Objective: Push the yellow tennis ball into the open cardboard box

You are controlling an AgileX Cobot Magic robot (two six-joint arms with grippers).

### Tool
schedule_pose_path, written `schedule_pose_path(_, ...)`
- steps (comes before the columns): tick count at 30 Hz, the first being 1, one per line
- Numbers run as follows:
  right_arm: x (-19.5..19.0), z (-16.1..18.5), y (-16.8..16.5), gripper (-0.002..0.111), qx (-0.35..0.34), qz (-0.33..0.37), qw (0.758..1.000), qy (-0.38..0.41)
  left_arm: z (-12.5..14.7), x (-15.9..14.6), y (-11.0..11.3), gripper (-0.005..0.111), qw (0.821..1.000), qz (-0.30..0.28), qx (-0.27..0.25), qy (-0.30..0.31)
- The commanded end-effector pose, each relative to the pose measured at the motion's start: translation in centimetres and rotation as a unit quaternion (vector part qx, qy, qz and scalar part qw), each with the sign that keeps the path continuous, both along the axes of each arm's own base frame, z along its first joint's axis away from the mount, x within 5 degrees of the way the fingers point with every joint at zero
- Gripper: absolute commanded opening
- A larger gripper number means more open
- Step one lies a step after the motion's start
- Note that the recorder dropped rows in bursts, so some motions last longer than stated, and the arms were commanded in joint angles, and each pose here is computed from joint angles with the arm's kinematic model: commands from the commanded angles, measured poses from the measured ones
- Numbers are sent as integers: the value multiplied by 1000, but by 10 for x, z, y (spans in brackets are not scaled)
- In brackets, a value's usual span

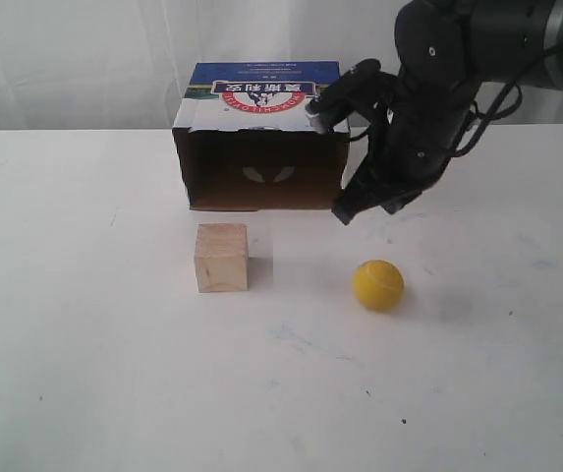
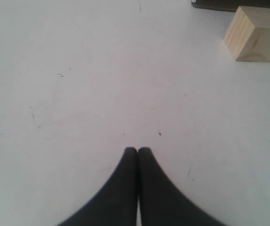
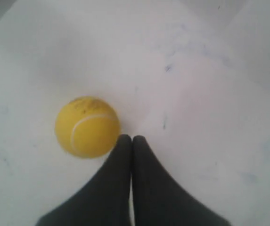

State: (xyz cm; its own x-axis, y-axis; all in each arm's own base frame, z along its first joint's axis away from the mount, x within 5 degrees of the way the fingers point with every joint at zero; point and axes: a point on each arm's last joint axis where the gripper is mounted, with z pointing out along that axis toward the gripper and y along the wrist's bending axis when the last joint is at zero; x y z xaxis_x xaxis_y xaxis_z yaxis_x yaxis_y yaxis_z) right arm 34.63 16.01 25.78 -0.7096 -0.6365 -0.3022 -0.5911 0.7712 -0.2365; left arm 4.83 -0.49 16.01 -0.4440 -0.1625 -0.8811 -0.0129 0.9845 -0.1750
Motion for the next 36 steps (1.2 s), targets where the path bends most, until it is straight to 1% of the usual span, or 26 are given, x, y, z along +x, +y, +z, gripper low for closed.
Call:
schedule_pose_path(1,-15,-17,-2,0,4,8,998,61,-4,-2,0,0,1000,-5,3,17)
schedule_pose_path(4,-21,-30,0,0,15,13,997,76,-4,-2,0,0,1000,-5,3,17)
schedule_pose_path(7,-20,-41,1,0,27,21,998,53,-4,-2,0,0,1000,-5,3,17)
schedule_pose_path(15,-3,-76,10,0,35,40,998,30,-4,-2,0,0,1000,-5,3,17)
schedule_pose_path(19,2,-93,13,0,31,40,998,39,-4,-2,0,0,1000,-5,3,17)
schedule_pose_path(32,5,-96,15,0,37,42,998,28,-4,-2,0,0,1000,-5,3,17)
schedule_pose_path(36,12,-89,18,0,49,44,998,5,-4,-2,0,0,1000,-5,3,17)
